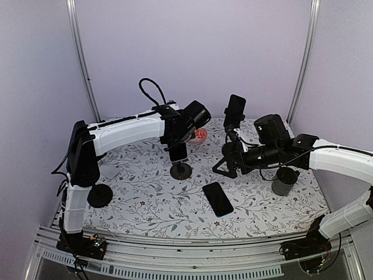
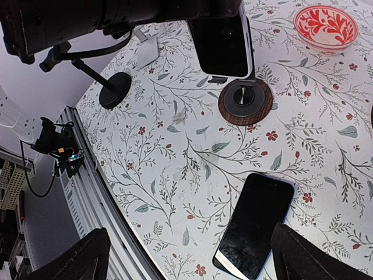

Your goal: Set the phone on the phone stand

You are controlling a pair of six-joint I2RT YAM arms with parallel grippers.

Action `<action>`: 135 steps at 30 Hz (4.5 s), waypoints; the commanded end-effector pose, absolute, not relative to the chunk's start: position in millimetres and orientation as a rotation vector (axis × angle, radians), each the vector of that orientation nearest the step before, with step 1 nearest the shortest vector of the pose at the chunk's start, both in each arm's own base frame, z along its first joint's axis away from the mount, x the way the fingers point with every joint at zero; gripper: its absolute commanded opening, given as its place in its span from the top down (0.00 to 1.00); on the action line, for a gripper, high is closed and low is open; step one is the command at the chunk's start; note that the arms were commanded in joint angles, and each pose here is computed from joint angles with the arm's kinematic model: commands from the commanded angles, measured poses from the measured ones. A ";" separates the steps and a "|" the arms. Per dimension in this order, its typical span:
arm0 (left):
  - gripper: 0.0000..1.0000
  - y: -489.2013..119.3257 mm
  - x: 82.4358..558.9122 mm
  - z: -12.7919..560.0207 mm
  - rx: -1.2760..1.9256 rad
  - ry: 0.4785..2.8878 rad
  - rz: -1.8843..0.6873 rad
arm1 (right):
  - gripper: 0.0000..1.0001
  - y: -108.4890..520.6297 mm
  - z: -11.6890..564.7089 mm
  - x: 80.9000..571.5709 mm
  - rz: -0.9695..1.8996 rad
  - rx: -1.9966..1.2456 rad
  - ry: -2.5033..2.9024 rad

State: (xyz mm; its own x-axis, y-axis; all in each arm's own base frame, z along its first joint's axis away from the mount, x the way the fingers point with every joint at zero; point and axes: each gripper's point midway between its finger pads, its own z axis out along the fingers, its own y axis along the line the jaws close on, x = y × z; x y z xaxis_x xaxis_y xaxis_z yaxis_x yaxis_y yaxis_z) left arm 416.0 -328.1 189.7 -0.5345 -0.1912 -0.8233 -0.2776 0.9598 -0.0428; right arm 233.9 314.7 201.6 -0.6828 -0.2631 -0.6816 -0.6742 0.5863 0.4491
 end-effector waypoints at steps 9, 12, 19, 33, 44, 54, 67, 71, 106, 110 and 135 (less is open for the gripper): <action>0.57 -329.1 424.4 189.6 -0.335 2.085 0.096 | 0.01 315.1 196.2 231.4 0.990 -0.731 2.277; 0.54 -329.1 424.4 183.3 -0.333 2.106 0.091 | 0.01 315.9 195.3 232.1 0.990 -0.734 2.279; 0.37 -321.6 422.7 169.3 -0.360 2.152 0.084 | 0.01 319.1 191.5 233.2 0.999 -0.734 2.289; 0.04 -319.5 428.6 166.8 -0.334 2.192 0.068 | 0.01 325.3 190.4 237.9 1.009 -0.733 2.290; 0.01 -309.8 414.3 219.0 -0.289 2.139 0.063 | 0.01 332.4 191.3 244.2 1.015 -0.738 2.289; 0.01 -267.9 360.5 263.8 -0.052 2.155 0.166 | 0.01 337.2 186.7 252.8 0.987 -0.738 2.297; 0.08 -167.3 281.8 281.0 -0.140 2.243 0.265 | 0.01 347.8 175.1 260.9 0.991 -0.754 2.317; 0.09 -145.8 265.1 274.0 -0.204 2.285 0.246 | 0.01 351.1 174.4 260.4 1.015 -0.756 2.317; 0.11 -54.0 251.4 202.0 -0.061 2.534 0.678 | 0.01 352.0 158.9 252.3 1.057 -0.767 2.344; 0.16 -48.3 248.6 194.7 -0.074 2.557 0.698 | 0.01 352.1 158.0 252.7 1.055 -0.770 2.345; 0.67 -101.4 284.5 206.5 0.091 2.520 0.400 | 0.01 350.0 149.4 251.6 1.039 -0.775 2.370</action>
State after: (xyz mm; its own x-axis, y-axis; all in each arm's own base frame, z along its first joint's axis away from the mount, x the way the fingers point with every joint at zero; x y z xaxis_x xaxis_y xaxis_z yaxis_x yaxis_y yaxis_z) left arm 265.5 -71.2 197.3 -0.8649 0.1731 -0.4712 -0.0517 0.9029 0.4266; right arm 250.3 350.8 156.3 -0.7466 -0.3104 -0.5884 -0.6443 0.5575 0.5235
